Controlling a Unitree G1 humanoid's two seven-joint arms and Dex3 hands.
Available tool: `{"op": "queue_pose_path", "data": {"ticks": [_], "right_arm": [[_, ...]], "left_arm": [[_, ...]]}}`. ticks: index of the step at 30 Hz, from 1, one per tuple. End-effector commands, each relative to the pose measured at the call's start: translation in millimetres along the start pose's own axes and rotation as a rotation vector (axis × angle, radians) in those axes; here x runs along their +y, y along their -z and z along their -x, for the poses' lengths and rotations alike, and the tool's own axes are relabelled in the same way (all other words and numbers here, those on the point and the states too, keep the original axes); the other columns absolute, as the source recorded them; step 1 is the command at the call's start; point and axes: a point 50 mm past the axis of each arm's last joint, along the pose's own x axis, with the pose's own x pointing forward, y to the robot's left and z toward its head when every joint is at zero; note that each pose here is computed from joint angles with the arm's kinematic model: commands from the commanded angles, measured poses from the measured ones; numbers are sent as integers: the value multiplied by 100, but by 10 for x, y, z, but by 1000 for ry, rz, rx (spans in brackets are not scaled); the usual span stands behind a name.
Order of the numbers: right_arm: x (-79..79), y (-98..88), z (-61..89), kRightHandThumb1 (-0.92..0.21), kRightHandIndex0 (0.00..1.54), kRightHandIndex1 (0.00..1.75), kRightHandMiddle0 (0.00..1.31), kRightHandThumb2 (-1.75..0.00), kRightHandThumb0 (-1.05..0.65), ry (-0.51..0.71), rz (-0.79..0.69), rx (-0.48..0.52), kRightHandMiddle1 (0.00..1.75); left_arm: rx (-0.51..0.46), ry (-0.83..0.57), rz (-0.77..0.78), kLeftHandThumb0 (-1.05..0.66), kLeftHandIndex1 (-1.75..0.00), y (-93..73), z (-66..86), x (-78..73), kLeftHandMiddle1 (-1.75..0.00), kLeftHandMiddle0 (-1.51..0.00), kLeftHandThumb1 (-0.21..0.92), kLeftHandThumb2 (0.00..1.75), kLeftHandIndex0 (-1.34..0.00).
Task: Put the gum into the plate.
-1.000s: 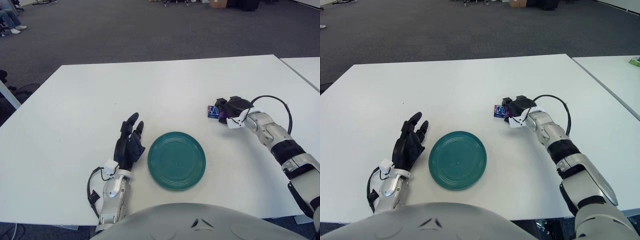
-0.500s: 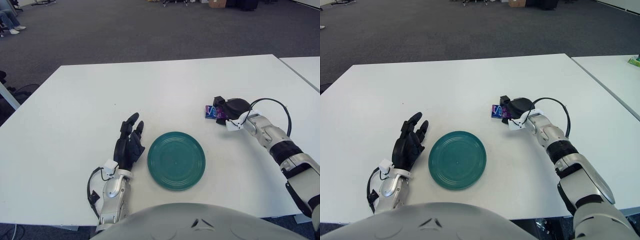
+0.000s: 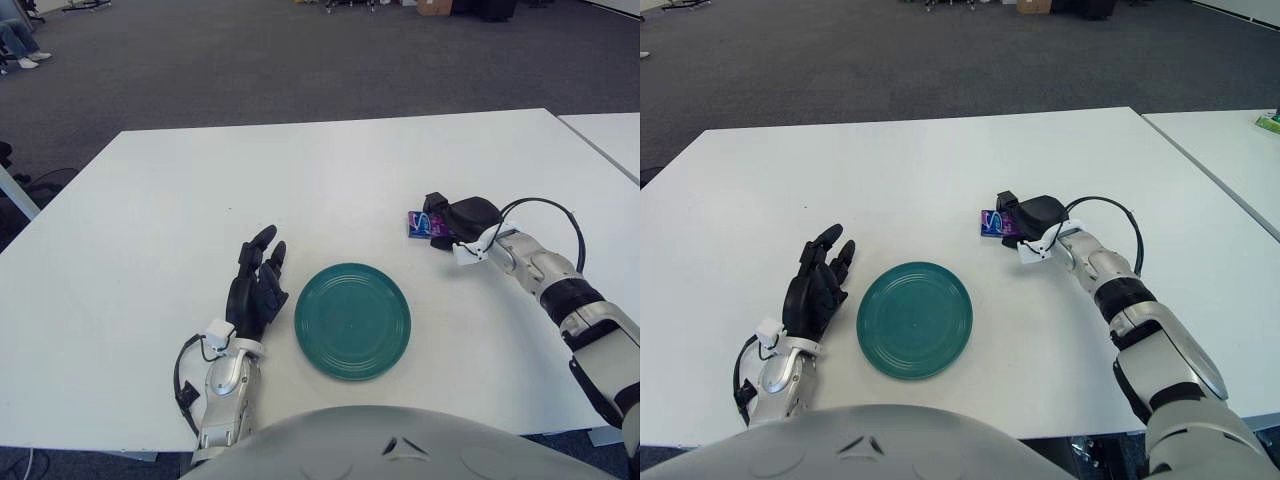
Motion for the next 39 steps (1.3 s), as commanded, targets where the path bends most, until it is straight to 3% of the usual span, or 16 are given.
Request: {"op": "queue_pose_path", "data": {"ticks": [1, 3, 9, 13, 22, 39], "right_arm": [[-201, -11, -101, -92, 102, 175, 64, -79, -45, 74, 7, -24, 175], [-258, -12, -119, -92, 102, 175, 65, -78, -45, 94, -1, -28, 175], [-674, -176, -104, -92, 102, 175, 67, -76, -45, 196, -35, -106, 175], [-849, -263, -57, -92, 100, 175, 68, -74, -44, 243, -58, -139, 175], [-1104, -543, 170, -92, 100, 175, 68, -71, -44, 264, -76, -200, 175], [-1293, -1021, 305, -92, 107, 175, 74, -72, -44, 111, 27, -339, 175]], "left_arm": [[-14, 2, -16, -97, -83, -35, -24, 21, -1, -41, 92, 95, 0], [-13, 3, -18, -97, -82, -37, -24, 27, -1, -41, 92, 96, 0], [-9, 3, -12, -96, -80, -38, -26, 37, -1, -41, 92, 96, 0], [-4, 0, -4, -96, -80, -35, -29, 40, -1, -41, 92, 96, 0], [4, -8, -4, -95, -80, -36, -38, 32, -1, -41, 92, 96, 0], [-24, 12, -25, -95, -83, -14, -75, 21, 0, -38, 92, 95, 0]]}}
